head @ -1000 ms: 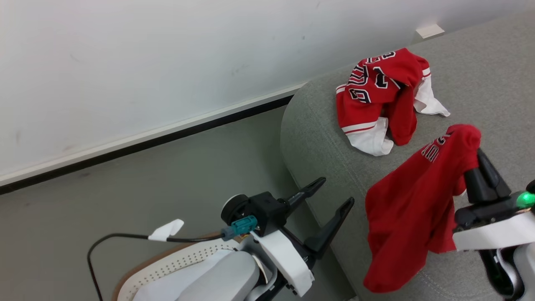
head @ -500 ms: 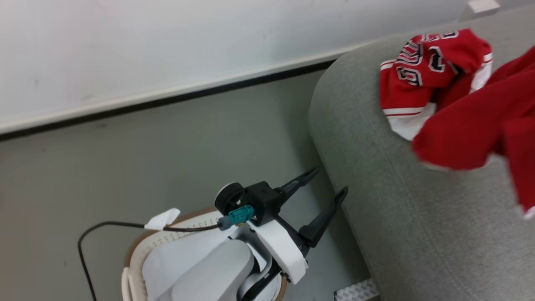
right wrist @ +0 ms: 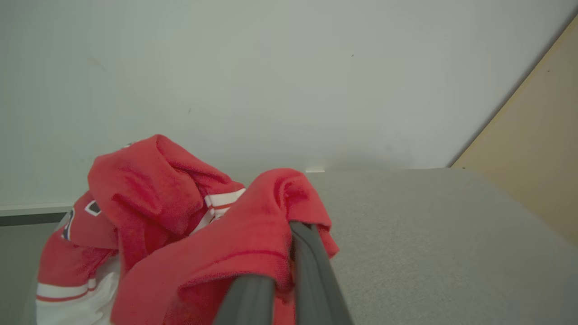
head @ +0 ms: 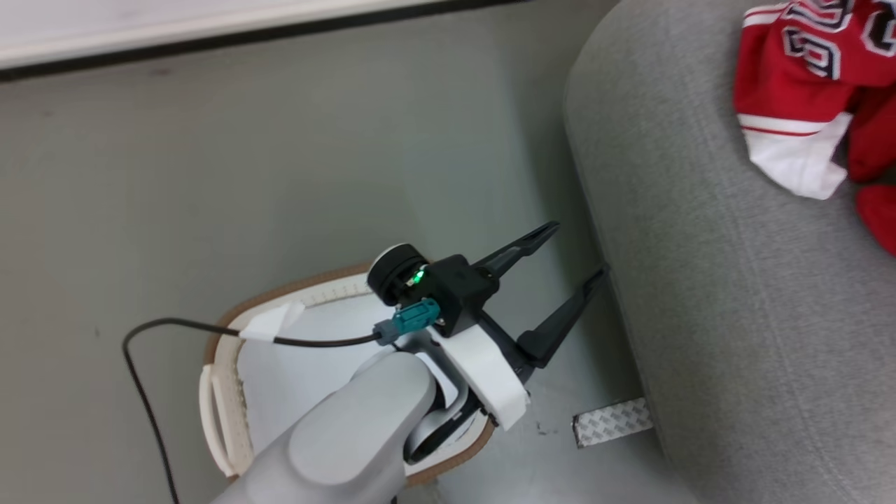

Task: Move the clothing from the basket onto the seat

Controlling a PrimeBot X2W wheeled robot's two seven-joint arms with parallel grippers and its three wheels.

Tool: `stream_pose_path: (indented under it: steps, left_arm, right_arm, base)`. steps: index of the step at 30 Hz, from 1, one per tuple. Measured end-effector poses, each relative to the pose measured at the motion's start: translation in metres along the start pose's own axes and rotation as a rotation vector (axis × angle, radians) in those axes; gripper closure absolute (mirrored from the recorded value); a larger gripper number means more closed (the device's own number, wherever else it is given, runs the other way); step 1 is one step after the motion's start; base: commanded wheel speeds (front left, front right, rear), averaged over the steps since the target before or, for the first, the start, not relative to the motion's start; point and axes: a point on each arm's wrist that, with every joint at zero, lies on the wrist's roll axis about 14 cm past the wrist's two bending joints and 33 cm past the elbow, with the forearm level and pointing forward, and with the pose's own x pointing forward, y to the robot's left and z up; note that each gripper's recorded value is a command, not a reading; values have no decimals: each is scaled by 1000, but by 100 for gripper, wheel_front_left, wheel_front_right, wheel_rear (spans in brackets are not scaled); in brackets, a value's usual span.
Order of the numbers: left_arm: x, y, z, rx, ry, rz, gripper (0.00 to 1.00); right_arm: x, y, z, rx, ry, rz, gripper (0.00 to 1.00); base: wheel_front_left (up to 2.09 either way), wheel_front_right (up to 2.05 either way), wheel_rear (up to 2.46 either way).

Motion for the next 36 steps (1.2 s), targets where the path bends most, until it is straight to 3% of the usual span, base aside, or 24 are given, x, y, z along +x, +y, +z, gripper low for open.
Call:
stream_pose_path:
  steps: [7,9,10,12,13,14,15,24,30,36]
  left_arm:
    - [-1,12,-14,-39,5,18,0]
    - [-2,14,-16,-41,8,24,0]
    - [-3,14,-16,-39,7,25,0]
    - [-3,13,-16,-38,8,26,0]
    - [-3,13,-14,-34,8,28,0]
    - [-3,13,-13,-32,7,30,0]
    - [-3,13,-12,-28,7,31,0]
    - [-11,0,16,1,-22,62,0]
    - [-25,-8,40,18,-58,111,0]
    - [-43,-16,79,65,-135,177,0]
  right_arm:
    - [4,23,-101,-8,337,17,100]
    - [-1,26,-119,-15,409,19,83]
    - [-6,25,-129,-17,464,19,69]
    - [-8,26,-131,-18,480,20,55]
    - [-10,25,-133,-19,493,23,21]
    - [-11,24,-132,-18,494,22,4]
    - [-13,22,-131,-20,496,20,0]
    - [-33,13,-102,10,479,33,0]
    - [-46,-3,-57,-22,382,50,0]
    - [-59,4,8,-15,180,123,0]
  base:
    - [0,0,0]
    - [0,0,0]
    - [0,0,0]
    - [0,0,0]
    - [0,0,0]
    - [0,0,0]
    - [0,0,0]
    - [0,0,0]
    - [0,0,0]
    - [0,0,0]
